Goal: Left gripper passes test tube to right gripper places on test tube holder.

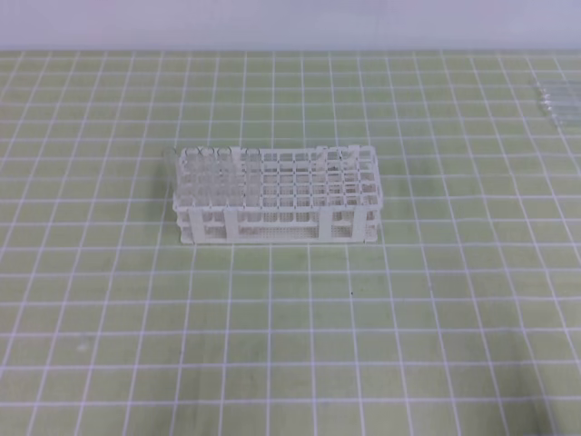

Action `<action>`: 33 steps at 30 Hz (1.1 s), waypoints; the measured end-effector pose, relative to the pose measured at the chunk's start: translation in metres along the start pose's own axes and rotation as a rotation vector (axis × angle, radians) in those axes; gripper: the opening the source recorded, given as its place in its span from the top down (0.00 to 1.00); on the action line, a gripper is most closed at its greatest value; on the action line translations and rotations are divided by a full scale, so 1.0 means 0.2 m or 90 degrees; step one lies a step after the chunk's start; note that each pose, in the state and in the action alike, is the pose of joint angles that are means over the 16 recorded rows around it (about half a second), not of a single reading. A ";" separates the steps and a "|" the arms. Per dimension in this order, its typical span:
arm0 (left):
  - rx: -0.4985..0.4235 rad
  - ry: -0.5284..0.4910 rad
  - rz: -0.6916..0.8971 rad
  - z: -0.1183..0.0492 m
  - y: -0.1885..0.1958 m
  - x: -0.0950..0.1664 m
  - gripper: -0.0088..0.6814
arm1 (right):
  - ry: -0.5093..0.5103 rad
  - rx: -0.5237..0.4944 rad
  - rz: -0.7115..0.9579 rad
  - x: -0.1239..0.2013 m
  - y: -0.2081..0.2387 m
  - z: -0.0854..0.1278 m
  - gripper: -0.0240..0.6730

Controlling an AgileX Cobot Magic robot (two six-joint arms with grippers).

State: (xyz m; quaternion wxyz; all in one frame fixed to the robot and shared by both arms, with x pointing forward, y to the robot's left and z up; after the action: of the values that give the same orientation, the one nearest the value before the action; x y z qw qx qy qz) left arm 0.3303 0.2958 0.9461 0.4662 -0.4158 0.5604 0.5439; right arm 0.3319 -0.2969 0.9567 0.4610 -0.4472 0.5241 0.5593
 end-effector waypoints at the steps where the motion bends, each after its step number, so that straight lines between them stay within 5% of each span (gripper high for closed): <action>1: 0.000 0.000 0.000 0.00 0.00 0.00 0.99 | 0.000 0.000 0.000 0.00 0.00 0.00 0.97; 33: 0.000 0.000 0.004 0.00 0.00 0.00 0.99 | 0.000 0.000 0.001 0.00 0.00 0.00 0.97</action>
State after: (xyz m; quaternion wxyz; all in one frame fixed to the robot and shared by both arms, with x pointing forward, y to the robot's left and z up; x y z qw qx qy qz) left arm 0.3303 0.2958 0.9464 0.4646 -0.4139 0.5617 0.5453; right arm 0.3320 -0.2969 0.9566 0.4607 -0.4470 0.5244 0.5595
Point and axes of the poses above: a point on each arm's last joint axis where the gripper is mounted, y pointing back along that axis away from the gripper, z along the wrist's bending axis when the last joint is at zero, x = y × z, the point moved 4 cm from there along -y, pointing out along that axis toward the gripper, and after that the axes turned 1 degree about y, right-handed, at the moved point
